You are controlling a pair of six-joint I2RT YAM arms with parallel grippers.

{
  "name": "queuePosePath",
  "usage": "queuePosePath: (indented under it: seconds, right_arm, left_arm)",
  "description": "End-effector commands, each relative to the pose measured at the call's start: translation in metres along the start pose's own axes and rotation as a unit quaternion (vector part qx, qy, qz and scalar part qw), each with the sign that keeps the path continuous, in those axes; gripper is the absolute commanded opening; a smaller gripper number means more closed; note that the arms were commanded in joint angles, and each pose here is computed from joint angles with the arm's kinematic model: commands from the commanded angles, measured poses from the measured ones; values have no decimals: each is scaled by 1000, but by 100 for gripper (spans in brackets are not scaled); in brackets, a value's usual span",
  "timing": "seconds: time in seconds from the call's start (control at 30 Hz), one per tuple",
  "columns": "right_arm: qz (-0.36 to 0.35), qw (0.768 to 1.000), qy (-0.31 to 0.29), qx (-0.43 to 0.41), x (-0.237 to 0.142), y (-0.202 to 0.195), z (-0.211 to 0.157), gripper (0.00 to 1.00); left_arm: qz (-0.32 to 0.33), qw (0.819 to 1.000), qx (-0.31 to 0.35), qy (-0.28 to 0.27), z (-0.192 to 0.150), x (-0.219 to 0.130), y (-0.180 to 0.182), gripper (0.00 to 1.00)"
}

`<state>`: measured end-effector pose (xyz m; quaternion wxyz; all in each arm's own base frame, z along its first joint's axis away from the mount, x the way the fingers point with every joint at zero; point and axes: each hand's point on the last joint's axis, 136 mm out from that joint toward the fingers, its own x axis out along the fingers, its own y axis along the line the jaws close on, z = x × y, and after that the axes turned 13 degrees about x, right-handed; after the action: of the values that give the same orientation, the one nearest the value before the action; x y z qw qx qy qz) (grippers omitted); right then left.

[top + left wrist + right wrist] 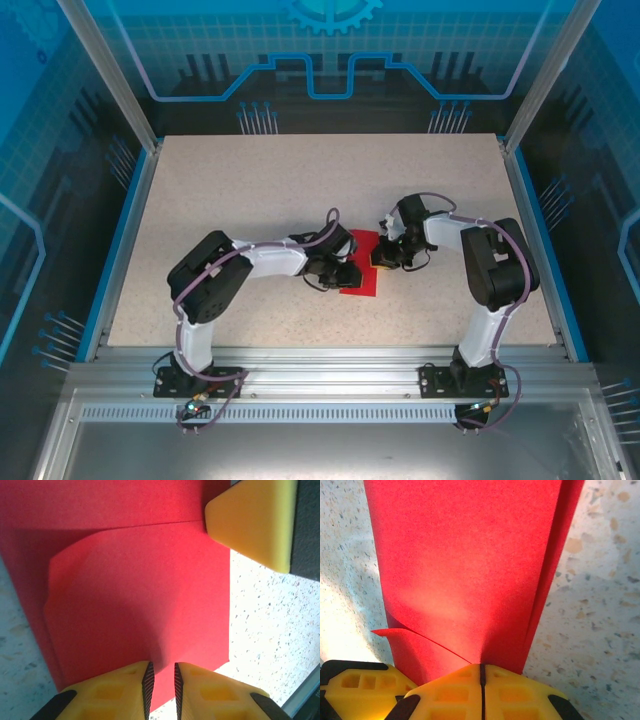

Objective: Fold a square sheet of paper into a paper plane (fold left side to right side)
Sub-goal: Fold the triangle a second time at the center of the table.

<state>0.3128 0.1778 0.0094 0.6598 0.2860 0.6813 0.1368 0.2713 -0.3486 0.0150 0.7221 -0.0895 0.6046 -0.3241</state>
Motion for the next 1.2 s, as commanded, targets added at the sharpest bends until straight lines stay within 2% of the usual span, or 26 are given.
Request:
queuePosePath:
  seconds: [0.0,0.4,0.53,0.9,1.17]
  right_arm:
    - [-57,998,5,18,11,-32,-3,7]
    - [-59,998,6,17,11,-32,-4,7]
    - [-53,998,5,13,9,-29,-3,7]
    - [-48,999,4,6,7,-21,-3,7]
    - [-44,999,4,2,7,-18,-4,7]
  left_arm:
    - [48,994,-58,76,-55,-1,35,24]
    - [50,991,-104,72,-82,-8,59,25]
    - [39,992,-106,60,-81,-14,58,24]
    - [-32,998,-48,-10,-33,-57,5,26]
    - [-37,999,-29,-7,-2,-41,-5,26]
